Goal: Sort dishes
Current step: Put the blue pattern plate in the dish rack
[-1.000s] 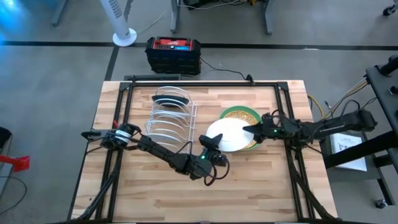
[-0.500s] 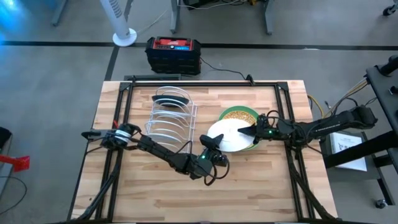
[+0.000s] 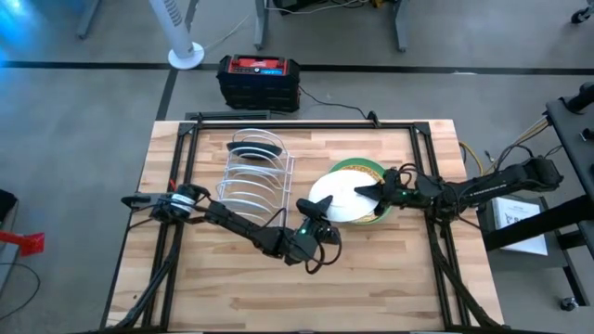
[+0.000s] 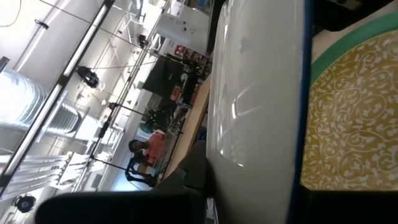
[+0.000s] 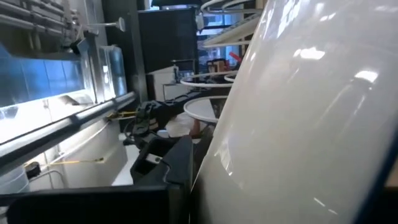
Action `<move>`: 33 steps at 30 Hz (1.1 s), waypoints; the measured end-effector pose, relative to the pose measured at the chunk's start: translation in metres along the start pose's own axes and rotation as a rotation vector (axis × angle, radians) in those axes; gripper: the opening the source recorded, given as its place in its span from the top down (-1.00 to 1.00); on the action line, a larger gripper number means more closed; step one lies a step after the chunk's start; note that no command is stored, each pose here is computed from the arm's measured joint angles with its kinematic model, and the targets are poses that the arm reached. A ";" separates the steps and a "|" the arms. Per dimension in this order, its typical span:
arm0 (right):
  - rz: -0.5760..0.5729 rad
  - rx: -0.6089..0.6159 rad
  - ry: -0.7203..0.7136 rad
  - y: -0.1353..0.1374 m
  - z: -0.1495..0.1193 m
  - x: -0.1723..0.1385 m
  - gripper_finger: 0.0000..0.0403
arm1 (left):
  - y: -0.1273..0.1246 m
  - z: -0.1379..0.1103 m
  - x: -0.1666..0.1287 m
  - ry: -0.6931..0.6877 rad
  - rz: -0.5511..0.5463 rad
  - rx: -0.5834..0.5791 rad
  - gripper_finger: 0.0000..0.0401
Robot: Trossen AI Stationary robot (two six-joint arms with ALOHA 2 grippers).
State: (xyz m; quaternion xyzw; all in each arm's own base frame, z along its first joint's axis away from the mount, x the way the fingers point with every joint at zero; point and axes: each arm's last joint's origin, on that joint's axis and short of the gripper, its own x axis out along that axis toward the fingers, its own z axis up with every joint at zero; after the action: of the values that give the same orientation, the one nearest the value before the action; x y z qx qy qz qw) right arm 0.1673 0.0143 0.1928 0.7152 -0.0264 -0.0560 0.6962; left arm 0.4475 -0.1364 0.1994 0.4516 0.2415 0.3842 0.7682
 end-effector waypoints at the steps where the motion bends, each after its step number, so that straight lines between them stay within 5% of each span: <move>1: 0.001 -0.002 0.000 0.000 0.000 0.000 0.69 | 0.000 0.000 0.000 0.001 0.000 -0.001 0.86; 13: 0.014 -0.150 -0.002 0.001 0.000 0.000 0.79 | -0.005 -0.001 -0.002 -0.037 -0.036 0.026 0.36; 33: 0.088 -0.471 -0.030 0.012 0.002 -0.007 0.84 | -0.004 0.000 -0.001 -0.036 -0.034 -0.089 -0.13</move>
State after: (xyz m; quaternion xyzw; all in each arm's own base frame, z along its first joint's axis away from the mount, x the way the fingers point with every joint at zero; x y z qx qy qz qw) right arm 0.1606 0.0132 0.2047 0.5304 -0.0540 -0.0408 0.8451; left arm 0.4484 -0.1387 0.1965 0.4194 0.2182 0.3733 0.7983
